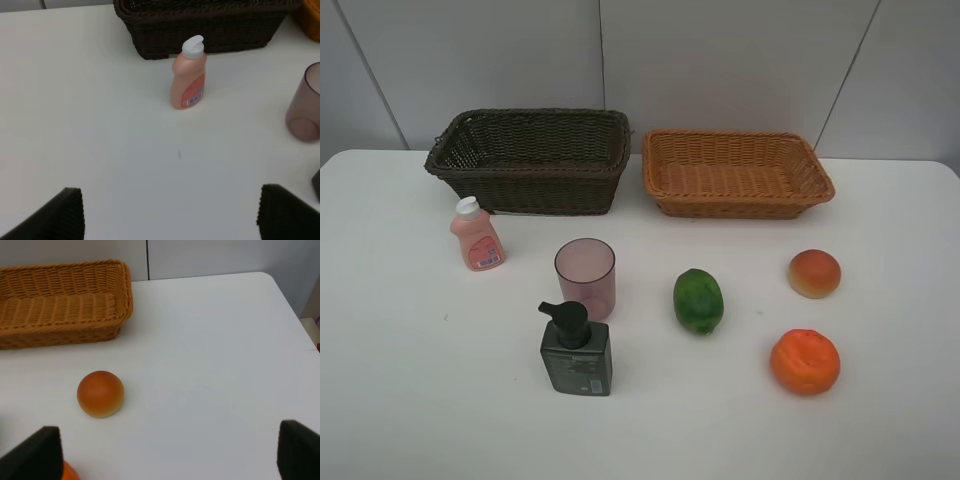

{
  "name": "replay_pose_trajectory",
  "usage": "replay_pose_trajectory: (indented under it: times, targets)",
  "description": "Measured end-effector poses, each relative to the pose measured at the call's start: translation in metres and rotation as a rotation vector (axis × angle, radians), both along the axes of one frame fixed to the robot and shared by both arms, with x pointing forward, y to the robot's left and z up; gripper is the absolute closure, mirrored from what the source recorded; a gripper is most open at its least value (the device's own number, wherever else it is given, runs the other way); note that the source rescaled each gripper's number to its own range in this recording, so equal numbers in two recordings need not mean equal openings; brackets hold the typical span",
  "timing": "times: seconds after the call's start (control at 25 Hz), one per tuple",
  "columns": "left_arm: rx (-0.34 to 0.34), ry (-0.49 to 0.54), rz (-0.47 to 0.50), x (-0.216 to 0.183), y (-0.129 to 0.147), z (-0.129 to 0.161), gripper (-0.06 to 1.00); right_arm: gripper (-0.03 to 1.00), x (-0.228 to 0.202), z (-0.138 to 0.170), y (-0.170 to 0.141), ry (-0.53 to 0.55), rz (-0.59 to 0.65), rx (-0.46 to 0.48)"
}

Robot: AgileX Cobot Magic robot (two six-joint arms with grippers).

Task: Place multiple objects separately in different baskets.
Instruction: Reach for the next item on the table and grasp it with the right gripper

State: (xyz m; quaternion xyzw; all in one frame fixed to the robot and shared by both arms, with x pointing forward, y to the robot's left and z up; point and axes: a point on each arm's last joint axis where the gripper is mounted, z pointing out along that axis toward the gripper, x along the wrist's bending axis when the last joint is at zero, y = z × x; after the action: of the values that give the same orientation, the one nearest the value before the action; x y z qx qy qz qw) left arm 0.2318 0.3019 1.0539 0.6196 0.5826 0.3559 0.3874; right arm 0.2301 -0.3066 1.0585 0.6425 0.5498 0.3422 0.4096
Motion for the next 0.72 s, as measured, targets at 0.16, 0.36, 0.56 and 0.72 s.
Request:
replay_pose_trajectory:
  times: [0.16,0.36,0.56,0.72]
  targets:
    - [0.000,0.000,0.000,0.0000,0.0000,0.0000,0.05,0.17,0.0000,0.0000,0.0000,0.000,0.000,0.000]
    - [0.000,0.000,0.000,0.0000,0.0000,0.0000,0.05,0.17,0.0000,0.0000,0.0000,0.000,0.000,0.000]
    - [0.000,0.000,0.000,0.0000,0.0000,0.0000,0.05,0.17,0.0000,0.0000,0.0000,0.000,0.000,0.000]
    - [0.000,0.000,0.000,0.0000,0.0000,0.0000,0.05,0.17,0.0000,0.0000,0.0000,0.000,0.000,0.000]
